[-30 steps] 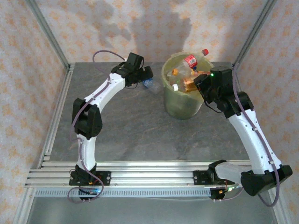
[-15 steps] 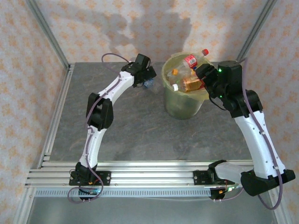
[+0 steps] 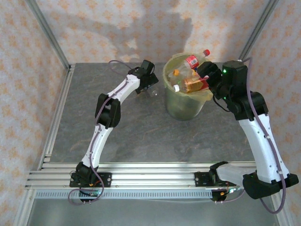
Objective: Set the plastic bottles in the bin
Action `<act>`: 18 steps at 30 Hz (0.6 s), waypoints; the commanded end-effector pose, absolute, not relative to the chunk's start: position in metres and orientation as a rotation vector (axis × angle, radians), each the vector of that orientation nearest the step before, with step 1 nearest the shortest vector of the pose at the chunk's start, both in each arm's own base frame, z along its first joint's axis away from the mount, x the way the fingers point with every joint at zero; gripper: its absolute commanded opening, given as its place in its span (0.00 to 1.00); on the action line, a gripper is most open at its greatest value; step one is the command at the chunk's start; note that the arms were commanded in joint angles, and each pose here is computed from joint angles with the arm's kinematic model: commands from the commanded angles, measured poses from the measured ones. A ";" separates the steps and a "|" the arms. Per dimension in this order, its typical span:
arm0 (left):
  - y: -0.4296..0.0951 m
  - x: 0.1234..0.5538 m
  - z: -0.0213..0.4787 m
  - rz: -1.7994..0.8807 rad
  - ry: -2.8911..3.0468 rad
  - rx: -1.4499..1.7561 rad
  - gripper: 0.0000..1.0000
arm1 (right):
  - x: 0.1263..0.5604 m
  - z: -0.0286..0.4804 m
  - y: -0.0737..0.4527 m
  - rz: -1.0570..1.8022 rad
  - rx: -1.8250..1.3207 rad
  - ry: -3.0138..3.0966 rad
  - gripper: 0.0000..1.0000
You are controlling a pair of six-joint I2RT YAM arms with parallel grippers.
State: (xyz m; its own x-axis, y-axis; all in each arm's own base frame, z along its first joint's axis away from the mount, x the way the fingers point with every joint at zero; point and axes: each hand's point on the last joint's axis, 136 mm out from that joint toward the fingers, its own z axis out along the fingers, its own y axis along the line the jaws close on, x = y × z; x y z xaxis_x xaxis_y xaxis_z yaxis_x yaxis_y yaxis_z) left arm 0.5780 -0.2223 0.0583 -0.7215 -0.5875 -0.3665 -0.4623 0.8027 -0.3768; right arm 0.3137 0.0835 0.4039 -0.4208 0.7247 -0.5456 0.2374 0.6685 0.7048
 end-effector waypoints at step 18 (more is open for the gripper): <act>-0.216 0.588 0.128 -0.225 2.424 -0.499 0.47 | 0.303 0.425 0.065 0.621 0.741 1.886 0.97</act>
